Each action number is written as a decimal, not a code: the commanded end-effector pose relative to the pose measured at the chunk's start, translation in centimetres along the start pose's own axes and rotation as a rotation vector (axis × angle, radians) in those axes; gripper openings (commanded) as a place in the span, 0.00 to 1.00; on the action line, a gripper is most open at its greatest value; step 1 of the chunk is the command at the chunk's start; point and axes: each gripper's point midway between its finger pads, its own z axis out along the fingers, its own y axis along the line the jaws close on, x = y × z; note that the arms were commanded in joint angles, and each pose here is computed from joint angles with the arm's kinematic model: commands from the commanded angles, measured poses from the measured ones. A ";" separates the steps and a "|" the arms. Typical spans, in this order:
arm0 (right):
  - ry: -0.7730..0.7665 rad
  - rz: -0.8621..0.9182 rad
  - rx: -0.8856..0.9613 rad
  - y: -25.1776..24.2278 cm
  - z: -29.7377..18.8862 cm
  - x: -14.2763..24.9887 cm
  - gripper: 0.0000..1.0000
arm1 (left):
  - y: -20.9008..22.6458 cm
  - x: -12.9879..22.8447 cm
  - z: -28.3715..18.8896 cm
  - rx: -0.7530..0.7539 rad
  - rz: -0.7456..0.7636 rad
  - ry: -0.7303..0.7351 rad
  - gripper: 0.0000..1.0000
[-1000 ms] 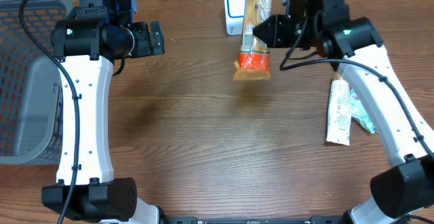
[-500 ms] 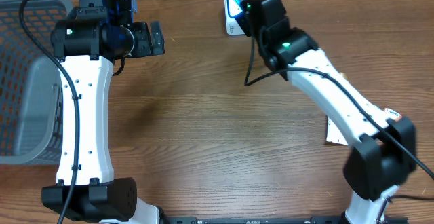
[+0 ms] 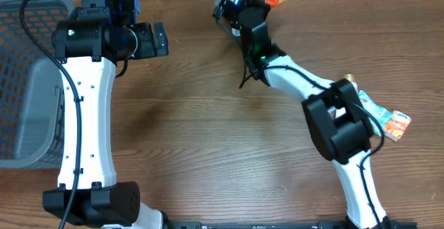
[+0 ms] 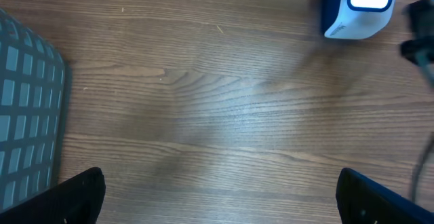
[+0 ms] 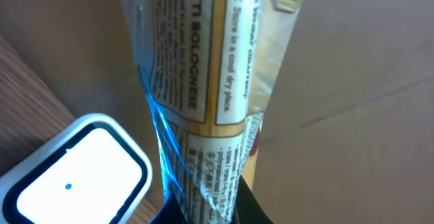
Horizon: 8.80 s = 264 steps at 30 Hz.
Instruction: Scan the item barcode
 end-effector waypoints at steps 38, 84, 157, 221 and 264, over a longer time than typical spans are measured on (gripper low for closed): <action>-0.038 0.064 -0.042 -6.5 -2.3 -4.3 0.04 | 0.0 -0.1 0.0 -0.005 0.017 -0.004 1.00; 1.091 1.021 -0.736 -7.3 -25.9 17.4 0.41 | 0.0 -0.1 0.0 -0.005 0.017 -0.004 1.00; -0.105 1.138 -0.101 -7.6 -38.4 20.0 1.00 | 0.0 -0.1 0.0 -0.005 0.017 -0.004 1.00; -0.104 1.138 -0.101 -7.6 -38.3 20.0 1.00 | 1.0 10.1 -5.0 -0.003 0.297 -0.885 1.00; -0.104 1.138 -0.101 -7.6 -38.3 20.0 1.00 | 2.1 20.1 2.2 0.001 0.328 -0.955 1.00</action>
